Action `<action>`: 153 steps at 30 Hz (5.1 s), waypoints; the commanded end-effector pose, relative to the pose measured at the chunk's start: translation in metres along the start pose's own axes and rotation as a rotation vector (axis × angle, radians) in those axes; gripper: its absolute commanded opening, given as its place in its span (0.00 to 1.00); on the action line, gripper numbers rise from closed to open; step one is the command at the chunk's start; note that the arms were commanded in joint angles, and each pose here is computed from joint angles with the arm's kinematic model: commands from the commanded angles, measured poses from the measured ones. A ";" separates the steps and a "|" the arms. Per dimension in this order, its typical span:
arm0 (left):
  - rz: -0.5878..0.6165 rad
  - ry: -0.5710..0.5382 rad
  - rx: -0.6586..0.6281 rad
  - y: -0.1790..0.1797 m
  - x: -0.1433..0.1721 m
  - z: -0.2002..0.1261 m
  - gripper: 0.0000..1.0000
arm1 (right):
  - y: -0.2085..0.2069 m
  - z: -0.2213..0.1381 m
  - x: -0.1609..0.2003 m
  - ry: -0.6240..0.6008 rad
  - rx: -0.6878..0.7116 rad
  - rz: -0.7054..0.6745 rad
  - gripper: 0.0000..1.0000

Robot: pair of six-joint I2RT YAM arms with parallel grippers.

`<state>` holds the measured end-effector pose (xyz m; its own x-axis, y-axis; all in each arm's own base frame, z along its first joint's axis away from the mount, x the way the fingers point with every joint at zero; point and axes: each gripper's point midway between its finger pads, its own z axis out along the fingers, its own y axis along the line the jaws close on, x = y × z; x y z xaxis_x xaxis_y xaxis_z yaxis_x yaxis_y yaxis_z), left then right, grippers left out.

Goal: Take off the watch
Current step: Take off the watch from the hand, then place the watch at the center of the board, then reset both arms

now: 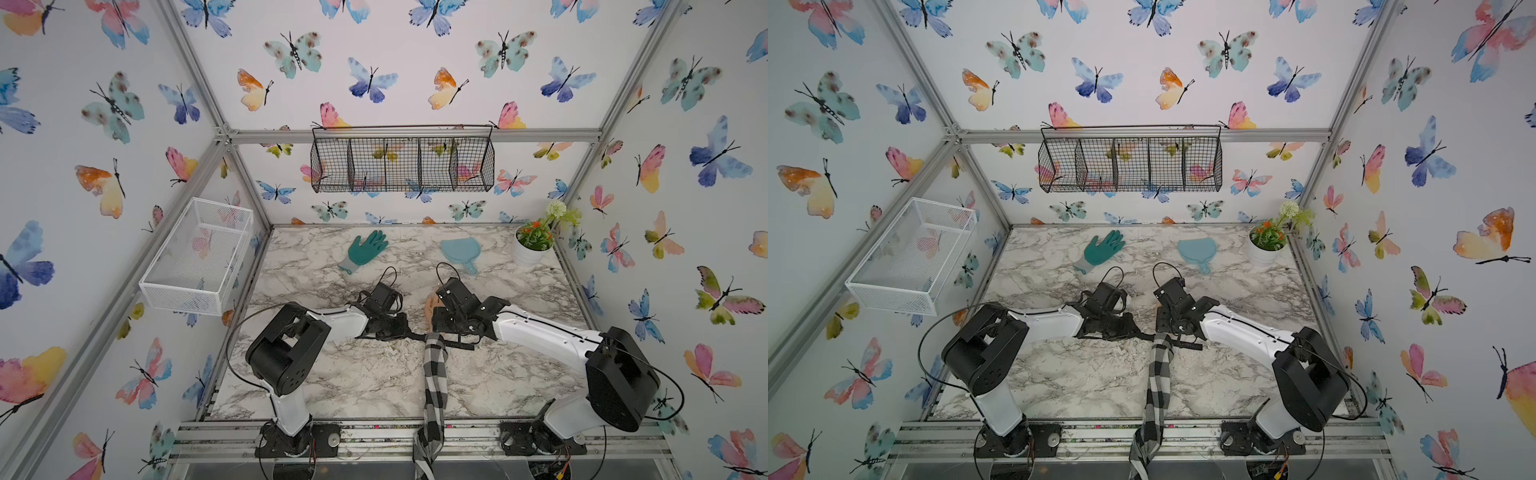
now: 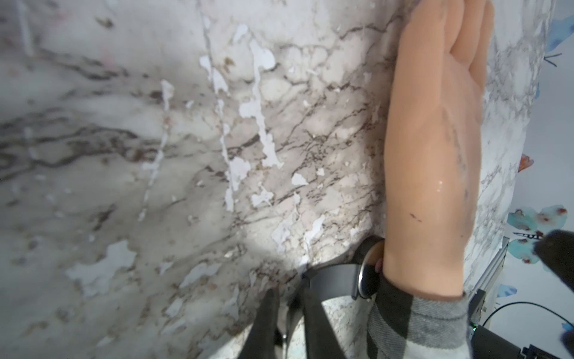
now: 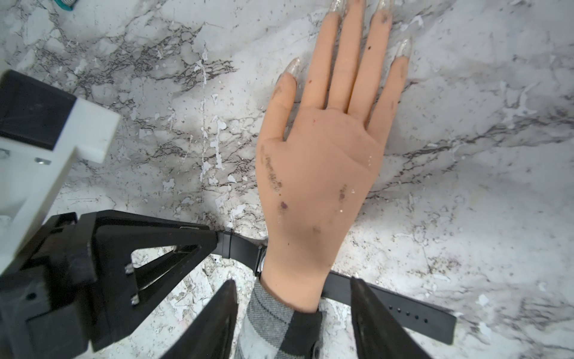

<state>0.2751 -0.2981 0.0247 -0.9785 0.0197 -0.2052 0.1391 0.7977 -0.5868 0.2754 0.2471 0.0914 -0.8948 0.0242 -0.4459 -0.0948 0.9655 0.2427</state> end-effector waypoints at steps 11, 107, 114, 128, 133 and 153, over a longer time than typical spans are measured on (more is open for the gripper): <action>0.010 -0.059 -0.039 -0.014 -0.017 -0.027 0.00 | -0.003 -0.002 0.000 -0.008 -0.001 0.020 0.61; 0.103 -0.898 -0.553 0.091 -0.167 -0.268 0.98 | -0.148 -0.101 -0.162 -0.665 0.262 0.252 0.99; 0.205 -1.177 -0.591 0.100 -0.149 -0.295 0.98 | -0.211 -0.127 -0.180 -0.874 0.576 0.173 0.99; 0.136 -1.246 -0.867 0.180 -0.096 -0.303 0.98 | -0.266 -0.049 -0.106 -0.789 0.660 0.042 0.99; 0.150 -1.247 -0.841 0.194 -0.089 -0.283 0.98 | -0.251 -0.054 -0.103 -0.907 0.537 -0.015 0.99; 0.259 -1.147 -0.653 0.204 -0.099 -0.242 0.98 | -0.241 -0.024 -0.107 -0.884 0.338 -0.114 0.99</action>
<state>0.3611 0.0167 0.1145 -0.2040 -0.0328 -0.9784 -0.1648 0.9863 0.0013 0.3821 0.0009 0.1064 -0.2010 -0.0337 -0.9790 0.1255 0.9903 -0.0599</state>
